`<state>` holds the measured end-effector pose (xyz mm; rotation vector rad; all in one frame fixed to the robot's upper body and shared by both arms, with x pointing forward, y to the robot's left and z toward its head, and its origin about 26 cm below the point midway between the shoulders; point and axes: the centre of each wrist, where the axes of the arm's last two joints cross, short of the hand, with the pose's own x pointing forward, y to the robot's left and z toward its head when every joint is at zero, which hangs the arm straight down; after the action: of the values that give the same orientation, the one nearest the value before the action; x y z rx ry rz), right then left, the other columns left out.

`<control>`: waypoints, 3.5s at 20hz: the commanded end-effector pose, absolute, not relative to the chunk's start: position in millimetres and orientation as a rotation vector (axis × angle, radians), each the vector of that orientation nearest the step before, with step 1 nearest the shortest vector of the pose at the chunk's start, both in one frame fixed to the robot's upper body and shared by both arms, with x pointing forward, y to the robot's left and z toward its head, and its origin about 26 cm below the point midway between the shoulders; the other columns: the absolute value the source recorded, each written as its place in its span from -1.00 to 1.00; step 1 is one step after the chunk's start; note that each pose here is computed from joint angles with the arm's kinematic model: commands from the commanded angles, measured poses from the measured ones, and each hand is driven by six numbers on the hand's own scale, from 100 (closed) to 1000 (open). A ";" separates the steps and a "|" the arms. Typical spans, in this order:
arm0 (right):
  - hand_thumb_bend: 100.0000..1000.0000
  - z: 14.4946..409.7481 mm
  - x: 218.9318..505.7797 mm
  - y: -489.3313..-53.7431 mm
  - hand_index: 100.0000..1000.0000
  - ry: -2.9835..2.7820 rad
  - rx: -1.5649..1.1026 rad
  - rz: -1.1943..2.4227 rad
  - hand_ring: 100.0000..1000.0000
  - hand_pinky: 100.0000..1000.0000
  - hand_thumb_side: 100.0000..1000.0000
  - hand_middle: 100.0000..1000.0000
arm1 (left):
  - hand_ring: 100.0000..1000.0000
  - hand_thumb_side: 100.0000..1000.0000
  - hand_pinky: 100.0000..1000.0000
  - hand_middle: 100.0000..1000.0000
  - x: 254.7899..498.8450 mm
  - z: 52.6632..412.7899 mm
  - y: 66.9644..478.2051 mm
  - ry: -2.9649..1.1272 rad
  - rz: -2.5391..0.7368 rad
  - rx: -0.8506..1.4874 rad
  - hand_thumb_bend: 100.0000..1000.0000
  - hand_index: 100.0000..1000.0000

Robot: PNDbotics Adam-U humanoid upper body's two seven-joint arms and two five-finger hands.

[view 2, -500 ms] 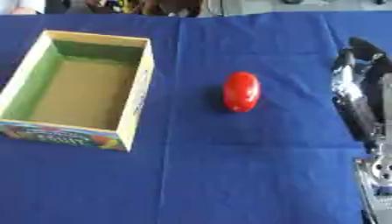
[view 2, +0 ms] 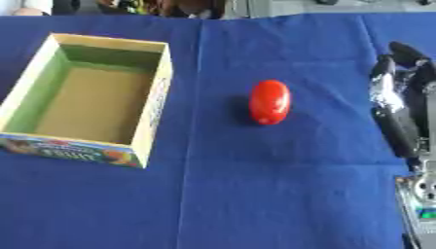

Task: Pick up objects on the table and place them in the box.

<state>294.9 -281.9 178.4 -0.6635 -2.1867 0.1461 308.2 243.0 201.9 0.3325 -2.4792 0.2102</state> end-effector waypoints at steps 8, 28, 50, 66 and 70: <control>-1.00 220.6 296.0 -295.7 0.74 -2.205 -0.866 0.395 0.36 0.32 0.75 0.46 | 0.66 1.00 0.10 0.53 305.4 207.7 241.7 -2.503 0.204 0.315 -1.00 0.46; 0.13 318.7 295.3 -289.5 0.94 -1.709 -1.079 1.279 0.70 0.72 0.54 0.67 | 0.66 1.00 0.10 0.53 305.1 206.9 238.8 -2.496 0.168 0.286 -1.00 0.46; 0.20 328.4 336.2 -279.6 0.97 -1.349 -0.827 1.475 0.77 0.74 0.00 0.74 | 0.66 1.00 0.10 0.54 304.7 205.1 236.9 -2.484 0.153 0.264 -1.00 0.45; 0.33 296.0 379.5 -280.1 0.96 -1.219 -0.818 1.515 0.79 0.74 -0.09 0.75 | 0.66 1.00 0.10 0.54 305.0 205.9 235.0 -2.485 0.148 0.246 -1.00 0.45; 0.20 292.7 382.2 -279.1 0.96 -1.213 -0.794 1.526 0.78 0.73 -0.04 0.74 | 0.66 1.00 0.10 0.54 305.0 206.0 234.7 -2.486 0.149 0.244 -1.00 0.45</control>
<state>383.3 -277.2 281.2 -0.7587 -1.1989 1.5246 307.7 235.5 199.5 0.2518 -2.4576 0.1551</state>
